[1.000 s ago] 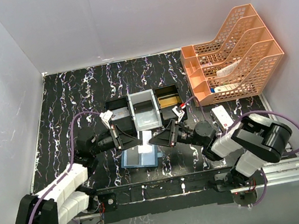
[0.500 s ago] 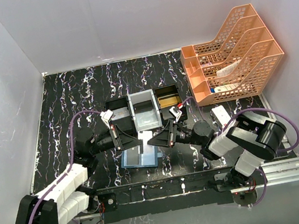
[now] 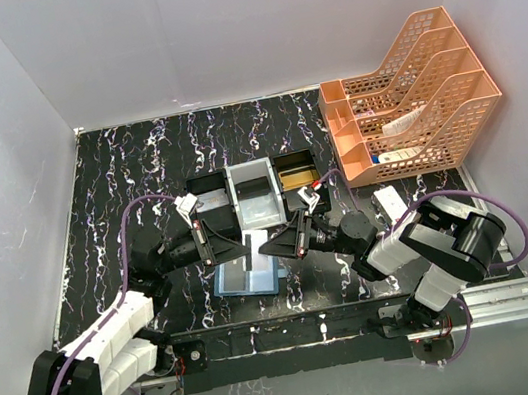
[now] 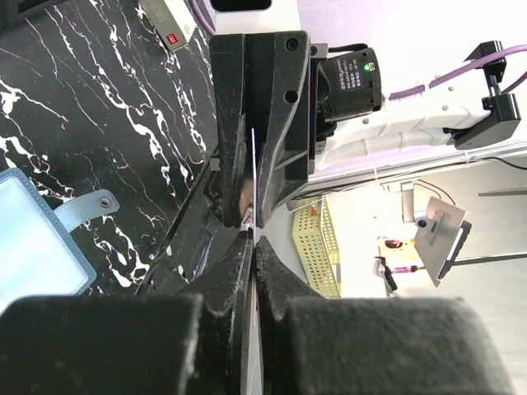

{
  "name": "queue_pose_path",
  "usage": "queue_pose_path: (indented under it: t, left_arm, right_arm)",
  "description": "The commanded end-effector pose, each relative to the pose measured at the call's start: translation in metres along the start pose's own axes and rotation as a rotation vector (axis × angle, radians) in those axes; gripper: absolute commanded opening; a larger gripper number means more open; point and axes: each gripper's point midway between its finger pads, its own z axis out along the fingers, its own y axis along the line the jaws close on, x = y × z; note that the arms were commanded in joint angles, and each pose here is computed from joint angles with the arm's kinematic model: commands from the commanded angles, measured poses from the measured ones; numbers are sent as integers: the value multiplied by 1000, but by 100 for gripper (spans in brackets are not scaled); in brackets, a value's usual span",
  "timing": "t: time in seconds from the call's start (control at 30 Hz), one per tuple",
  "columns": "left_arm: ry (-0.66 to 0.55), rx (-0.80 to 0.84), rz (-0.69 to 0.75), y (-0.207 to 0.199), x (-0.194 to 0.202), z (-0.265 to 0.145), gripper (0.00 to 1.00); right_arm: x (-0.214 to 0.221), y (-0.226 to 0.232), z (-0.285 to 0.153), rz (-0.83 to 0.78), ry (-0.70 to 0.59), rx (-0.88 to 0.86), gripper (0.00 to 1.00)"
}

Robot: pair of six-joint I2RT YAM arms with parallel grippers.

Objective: Take the credit cards out of the card holder

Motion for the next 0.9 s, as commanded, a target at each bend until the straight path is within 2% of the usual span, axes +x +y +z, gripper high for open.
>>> queue_pose_path:
  t: [0.0,0.23,0.6,0.87]
  left_arm:
    - [-9,51,43,-12,-2,-2,0]
    - [-14,56,31,-12,-2,-2,0]
    - [-20,39,24,-9,-1,-2,0]
    - [-34,-34,42,-1,-5,-3,0]
  right_arm:
    - [-7,21,6,-50,-6,-77,15]
    - [-3,30,9,-69,23,-113,13]
    - [-1,33,10,-66,28,-125,0]
    - [-1,32,10,-62,28,-115,0]
